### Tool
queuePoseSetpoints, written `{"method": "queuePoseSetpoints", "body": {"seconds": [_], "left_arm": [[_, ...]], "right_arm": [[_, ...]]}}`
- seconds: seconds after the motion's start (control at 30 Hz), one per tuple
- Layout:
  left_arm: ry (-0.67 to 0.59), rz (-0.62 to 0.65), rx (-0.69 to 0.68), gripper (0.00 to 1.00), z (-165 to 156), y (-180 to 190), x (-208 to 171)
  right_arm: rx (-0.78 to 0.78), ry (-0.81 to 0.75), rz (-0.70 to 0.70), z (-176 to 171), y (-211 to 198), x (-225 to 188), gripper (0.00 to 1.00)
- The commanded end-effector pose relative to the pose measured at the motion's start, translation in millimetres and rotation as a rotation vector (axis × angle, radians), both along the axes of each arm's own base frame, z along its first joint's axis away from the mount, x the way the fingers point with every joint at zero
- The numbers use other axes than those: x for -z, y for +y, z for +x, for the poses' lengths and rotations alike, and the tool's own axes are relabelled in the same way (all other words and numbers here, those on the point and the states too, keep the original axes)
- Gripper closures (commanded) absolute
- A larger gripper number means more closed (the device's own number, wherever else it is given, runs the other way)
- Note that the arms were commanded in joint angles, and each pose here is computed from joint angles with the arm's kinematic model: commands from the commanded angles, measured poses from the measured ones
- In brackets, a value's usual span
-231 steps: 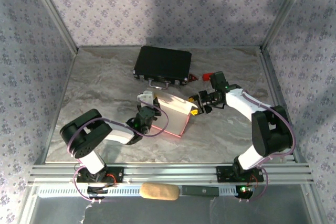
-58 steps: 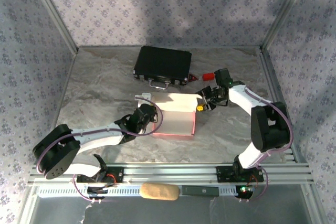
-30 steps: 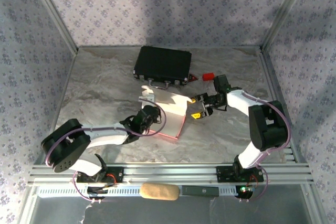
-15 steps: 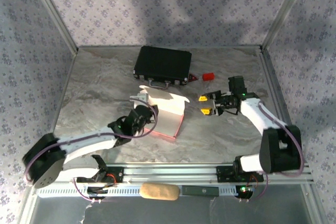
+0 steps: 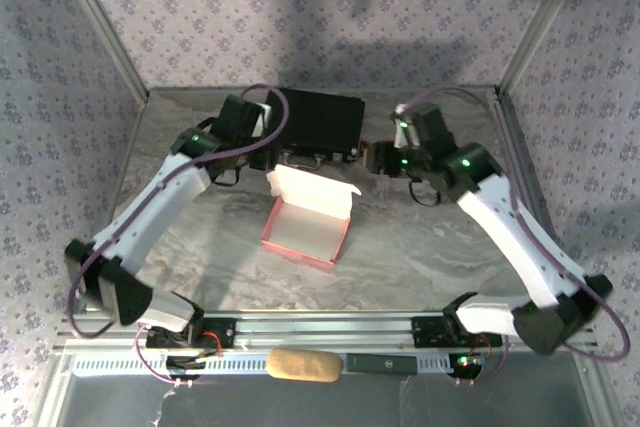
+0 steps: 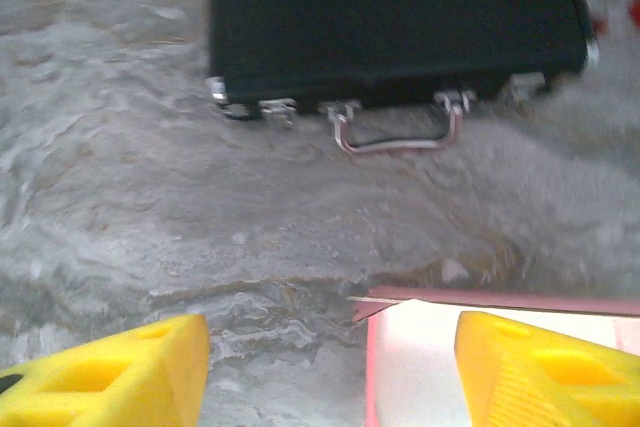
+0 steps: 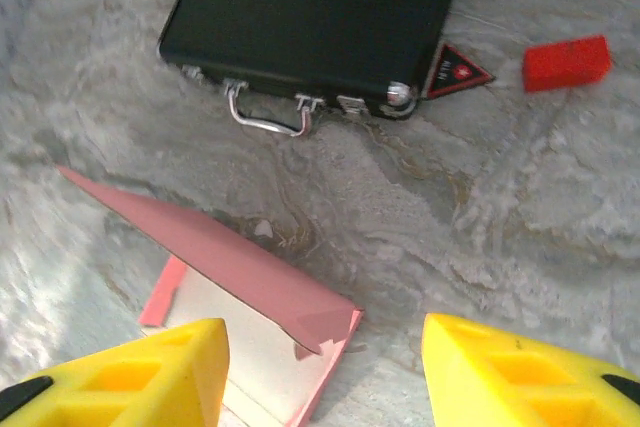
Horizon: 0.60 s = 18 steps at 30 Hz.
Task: Fold the paper box
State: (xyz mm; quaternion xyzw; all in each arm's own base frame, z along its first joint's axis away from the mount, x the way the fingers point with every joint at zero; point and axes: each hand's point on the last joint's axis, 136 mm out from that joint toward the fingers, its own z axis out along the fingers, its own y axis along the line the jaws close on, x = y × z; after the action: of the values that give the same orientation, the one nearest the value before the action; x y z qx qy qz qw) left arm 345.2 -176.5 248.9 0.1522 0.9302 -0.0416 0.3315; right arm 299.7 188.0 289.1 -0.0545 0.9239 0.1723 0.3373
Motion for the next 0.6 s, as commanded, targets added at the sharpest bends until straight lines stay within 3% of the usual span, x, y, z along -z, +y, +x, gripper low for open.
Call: {"method": "queuePoseSetpoints", "body": {"seconds": [0.0, 0.13, 0.37, 0.47, 0.57], "left_arm": [[0.193, 0.085, 0.273, 0.32, -20.7, -17.9, 31.7], [0.263, 0.129, 0.314, 0.31, -6.8, -12.6, 63.3], [0.231, 0.075, 0.403, 0.29, -4.4, -16.5, 70.7], [0.161, 0.067, 0.344, 0.29, 4.4, -8.0, 61.4], [0.137, -0.08, 0.247, 0.28, 14.5, 3.9, 44.7]], "right_arm": [[-0.12, 0.097, -0.305, -12.6, -0.8, 37.5, 0.43], [-0.205, 0.15, -0.397, -11.8, 18.3, 62.7, 0.42], [-0.244, 0.174, -0.476, -9.8, 22.6, 77.4, 0.44], [-0.172, 0.136, -0.494, -5.8, 7.6, 66.1, 0.45], [-0.11, 0.097, -0.386, 0.0, -5.6, 46.0, 0.42]]}}
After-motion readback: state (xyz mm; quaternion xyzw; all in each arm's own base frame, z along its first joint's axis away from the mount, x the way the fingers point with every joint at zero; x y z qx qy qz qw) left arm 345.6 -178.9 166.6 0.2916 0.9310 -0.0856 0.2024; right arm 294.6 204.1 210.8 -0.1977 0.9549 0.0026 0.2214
